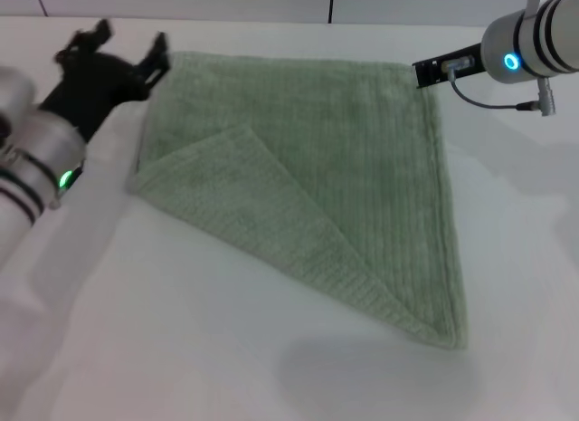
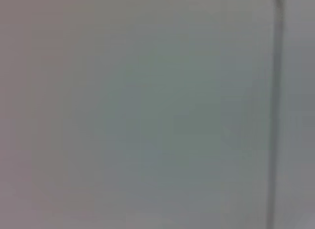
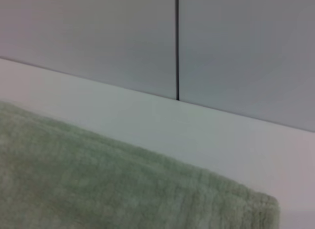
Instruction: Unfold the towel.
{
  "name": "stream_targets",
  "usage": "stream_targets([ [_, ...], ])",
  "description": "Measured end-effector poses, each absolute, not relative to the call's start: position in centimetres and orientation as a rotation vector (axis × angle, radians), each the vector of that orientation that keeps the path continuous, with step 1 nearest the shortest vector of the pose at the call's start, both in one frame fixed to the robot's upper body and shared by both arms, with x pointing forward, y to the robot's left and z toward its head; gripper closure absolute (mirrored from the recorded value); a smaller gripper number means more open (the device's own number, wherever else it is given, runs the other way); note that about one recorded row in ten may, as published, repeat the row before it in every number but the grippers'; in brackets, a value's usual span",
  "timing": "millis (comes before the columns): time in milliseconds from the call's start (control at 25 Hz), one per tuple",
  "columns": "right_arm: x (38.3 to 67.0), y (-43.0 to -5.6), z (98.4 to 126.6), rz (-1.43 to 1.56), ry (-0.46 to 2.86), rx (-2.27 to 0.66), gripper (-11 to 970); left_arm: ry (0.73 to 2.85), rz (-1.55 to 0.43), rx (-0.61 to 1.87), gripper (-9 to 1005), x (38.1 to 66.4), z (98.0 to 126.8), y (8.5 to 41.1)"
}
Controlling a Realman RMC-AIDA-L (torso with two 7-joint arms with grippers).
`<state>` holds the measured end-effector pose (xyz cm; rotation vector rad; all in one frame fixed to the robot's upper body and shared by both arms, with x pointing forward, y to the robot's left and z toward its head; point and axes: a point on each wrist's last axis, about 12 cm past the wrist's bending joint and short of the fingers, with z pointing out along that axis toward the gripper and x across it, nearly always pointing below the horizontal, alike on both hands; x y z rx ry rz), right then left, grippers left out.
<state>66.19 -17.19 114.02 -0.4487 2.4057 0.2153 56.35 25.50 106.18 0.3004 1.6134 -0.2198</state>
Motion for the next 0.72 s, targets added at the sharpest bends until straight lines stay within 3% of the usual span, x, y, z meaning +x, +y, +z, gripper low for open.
stream_targets([
  [160,66.6,-17.6,112.8,0.185,2.409,-0.447,961,1.628,-0.23,0.386,221,56.8,109.4,23.0],
  [360,66.6,-18.3,111.6,0.171,2.414,-0.422,960,1.704,-0.204,0.459,221,56.7,111.9,21.6],
  [720,66.6,-18.7,110.8,0.153,2.407,-0.413,961,1.838,-0.159,0.566,221,56.5,113.6,19.3],
])
